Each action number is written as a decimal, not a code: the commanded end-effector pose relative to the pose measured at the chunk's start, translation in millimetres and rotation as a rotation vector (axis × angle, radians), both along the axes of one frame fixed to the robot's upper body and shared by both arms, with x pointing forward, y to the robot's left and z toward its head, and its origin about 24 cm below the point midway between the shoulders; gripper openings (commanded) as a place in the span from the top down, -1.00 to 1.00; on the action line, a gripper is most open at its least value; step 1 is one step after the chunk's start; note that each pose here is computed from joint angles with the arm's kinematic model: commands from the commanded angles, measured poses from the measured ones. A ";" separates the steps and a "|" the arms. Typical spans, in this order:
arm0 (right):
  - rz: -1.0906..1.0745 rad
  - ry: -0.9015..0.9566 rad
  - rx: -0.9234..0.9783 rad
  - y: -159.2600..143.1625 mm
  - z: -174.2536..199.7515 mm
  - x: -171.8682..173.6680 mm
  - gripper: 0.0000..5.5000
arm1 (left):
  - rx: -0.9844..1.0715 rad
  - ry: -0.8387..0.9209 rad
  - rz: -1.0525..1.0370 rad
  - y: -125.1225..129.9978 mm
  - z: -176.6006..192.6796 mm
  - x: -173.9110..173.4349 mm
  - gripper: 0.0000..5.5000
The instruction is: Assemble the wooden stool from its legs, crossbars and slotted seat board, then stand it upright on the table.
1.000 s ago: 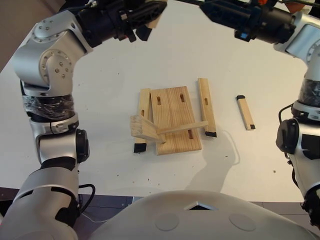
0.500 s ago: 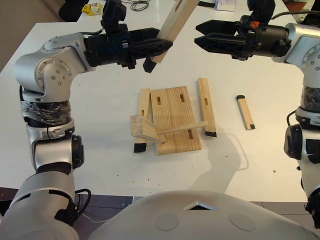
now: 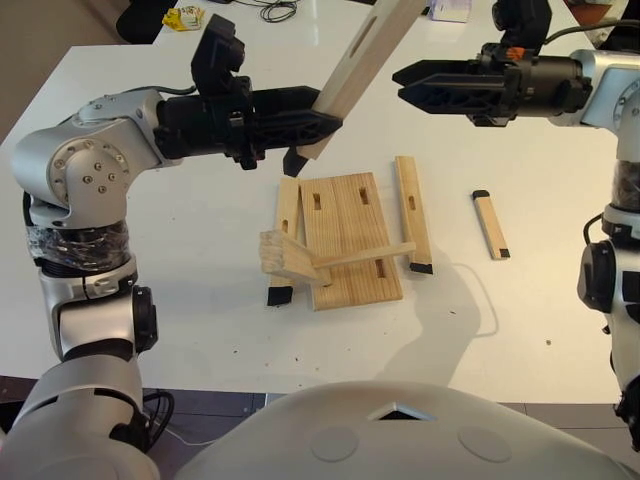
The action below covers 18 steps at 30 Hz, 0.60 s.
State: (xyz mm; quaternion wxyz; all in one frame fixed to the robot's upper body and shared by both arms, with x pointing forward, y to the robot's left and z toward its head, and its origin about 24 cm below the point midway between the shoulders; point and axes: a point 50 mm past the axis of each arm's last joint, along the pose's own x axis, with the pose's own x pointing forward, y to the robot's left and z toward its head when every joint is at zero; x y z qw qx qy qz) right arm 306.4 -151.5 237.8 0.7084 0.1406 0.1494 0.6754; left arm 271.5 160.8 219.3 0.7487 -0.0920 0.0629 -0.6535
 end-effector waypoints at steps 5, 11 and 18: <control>0.047 -0.072 0.045 13.5 25.8 -1.1 -0.33 | 0.014 0.009 -0.018 -4.5 -5.4 -7.1 0.27; 0.080 -0.074 0.035 20.3 25.3 -3.1 -0.33 | 0.005 0.016 -0.019 -6.1 -4.8 -7.7 0.27; 0.098 -0.074 0.025 25.2 23.2 -3.2 -0.33 | 0.011 0.026 -0.025 -7.2 -7.0 -9.2 0.27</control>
